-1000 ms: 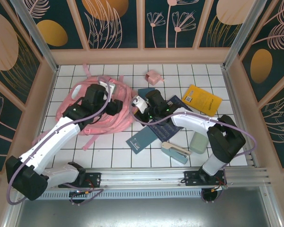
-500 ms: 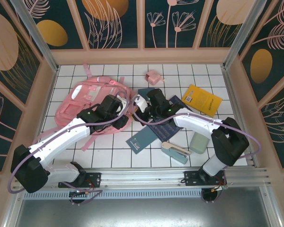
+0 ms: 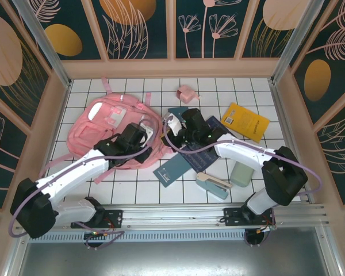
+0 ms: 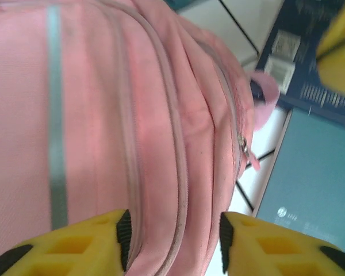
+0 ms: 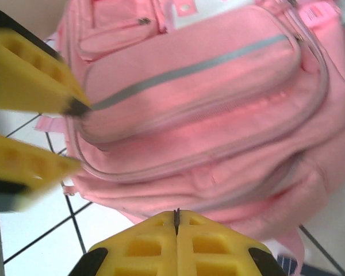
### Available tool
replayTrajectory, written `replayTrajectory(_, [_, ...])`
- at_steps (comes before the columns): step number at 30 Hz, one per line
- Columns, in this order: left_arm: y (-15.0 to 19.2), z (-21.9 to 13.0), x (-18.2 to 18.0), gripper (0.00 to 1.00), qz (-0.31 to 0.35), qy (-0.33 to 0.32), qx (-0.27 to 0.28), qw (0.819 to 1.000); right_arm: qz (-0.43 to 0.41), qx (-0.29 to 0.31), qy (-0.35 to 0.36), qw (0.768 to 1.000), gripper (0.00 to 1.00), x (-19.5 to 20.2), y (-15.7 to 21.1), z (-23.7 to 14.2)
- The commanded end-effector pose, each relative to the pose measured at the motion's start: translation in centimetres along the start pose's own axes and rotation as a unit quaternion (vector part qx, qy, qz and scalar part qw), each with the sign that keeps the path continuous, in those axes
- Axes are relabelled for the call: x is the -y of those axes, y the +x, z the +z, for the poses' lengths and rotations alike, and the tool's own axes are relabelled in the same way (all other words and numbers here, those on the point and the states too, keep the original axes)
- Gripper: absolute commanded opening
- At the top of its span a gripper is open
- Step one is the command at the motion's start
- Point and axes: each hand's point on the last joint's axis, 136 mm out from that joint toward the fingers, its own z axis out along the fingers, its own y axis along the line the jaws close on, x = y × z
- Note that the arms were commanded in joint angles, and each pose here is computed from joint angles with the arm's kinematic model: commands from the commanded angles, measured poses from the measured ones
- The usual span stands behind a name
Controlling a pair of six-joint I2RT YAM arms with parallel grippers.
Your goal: Pack the student bag
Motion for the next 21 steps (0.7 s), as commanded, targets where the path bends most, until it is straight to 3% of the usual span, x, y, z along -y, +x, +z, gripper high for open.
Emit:
replayTrajectory(1, [-2.4, -2.1, -0.8, 0.48, -0.134, -0.002, 0.079, 0.988, 0.044, 0.009, 0.043, 0.998, 0.12, 1.0, 0.7, -0.1])
replayTrajectory(6, [-2.2, -3.2, -0.5, 0.52, -0.212, 0.034, 0.109, 0.970, -0.017, 0.049, 0.081, 0.995, 0.27, -0.7, 2.9, 0.5])
replayTrajectory(13, [-1.7, -3.0, -0.6, 0.52, -0.215, 0.032, 0.110, 0.970, -0.089, 0.130, 0.122, 0.980, 0.31, -1.2, 3.2, 1.0])
replayTrajectory(21, [-1.6, -3.3, -0.9, 0.52, -0.205, 0.029, 0.116, 0.971, -0.100, 0.132, 0.134, 0.977, 0.32, -1.0, 4.2, 3.4])
